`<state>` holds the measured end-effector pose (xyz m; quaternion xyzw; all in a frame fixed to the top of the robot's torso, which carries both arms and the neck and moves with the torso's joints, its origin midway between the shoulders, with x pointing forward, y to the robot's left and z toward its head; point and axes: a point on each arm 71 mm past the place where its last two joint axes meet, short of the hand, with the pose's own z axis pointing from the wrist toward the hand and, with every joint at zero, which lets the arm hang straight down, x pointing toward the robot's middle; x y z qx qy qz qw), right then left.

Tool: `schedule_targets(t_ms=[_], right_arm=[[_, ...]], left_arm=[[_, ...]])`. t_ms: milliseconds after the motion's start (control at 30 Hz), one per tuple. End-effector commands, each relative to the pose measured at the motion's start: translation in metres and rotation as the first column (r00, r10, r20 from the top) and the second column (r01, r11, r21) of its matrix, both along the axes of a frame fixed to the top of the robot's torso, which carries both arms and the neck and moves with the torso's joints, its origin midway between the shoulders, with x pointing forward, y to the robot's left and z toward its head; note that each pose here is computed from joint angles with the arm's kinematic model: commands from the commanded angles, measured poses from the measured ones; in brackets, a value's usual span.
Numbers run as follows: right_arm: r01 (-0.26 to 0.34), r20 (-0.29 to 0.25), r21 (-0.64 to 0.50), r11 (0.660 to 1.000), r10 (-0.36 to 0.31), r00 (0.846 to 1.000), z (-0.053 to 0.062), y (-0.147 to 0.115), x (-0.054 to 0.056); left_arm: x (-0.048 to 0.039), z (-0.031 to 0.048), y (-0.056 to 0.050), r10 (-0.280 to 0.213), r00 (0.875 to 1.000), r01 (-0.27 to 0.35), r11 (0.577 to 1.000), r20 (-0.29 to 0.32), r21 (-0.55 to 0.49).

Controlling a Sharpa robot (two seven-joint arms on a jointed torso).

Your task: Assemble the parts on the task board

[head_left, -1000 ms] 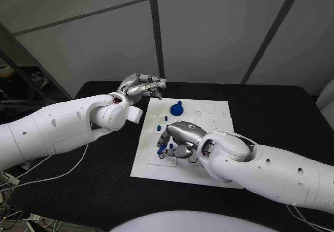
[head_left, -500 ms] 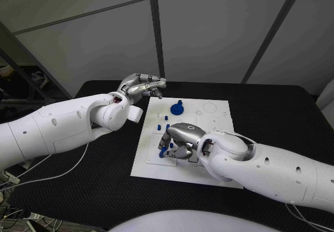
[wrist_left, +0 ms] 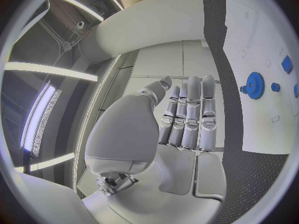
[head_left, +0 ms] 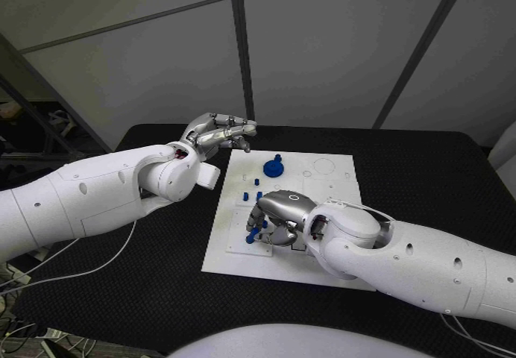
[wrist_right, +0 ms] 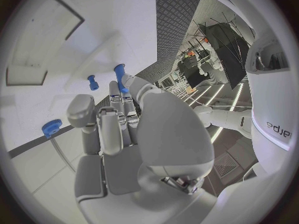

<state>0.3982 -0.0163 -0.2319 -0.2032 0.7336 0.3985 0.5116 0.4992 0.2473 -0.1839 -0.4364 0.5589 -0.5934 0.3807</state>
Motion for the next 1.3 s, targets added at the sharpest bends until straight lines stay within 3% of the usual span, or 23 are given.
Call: schedule_targets(t_ms=[33, 633, 1300], right_arm=[[0.004, 0.025, -0.027, 1.0, -0.004, 1.0, -0.0002, 0.0006, 0.0006], [-0.046, -0.017, -0.019, 0.999, 0.046, 0.999, -0.005, 0.0052, -0.0029], [-0.052, -0.005, 0.03, 0.998, 0.052, 0.999, -0.0017, 0.0035, -0.0056]], left_arm=[[-0.0002, 0.0012, -0.0009, -0.011, 1.0, 0.011, 1.0, 0.003, -0.006], [-0.0002, 0.0009, -0.0012, -0.014, 1.0, 0.014, 1.0, -0.001, -0.005], [0.0004, 0.0001, -0.0013, -0.014, 1.0, 0.014, 1.0, -0.009, -0.002]])
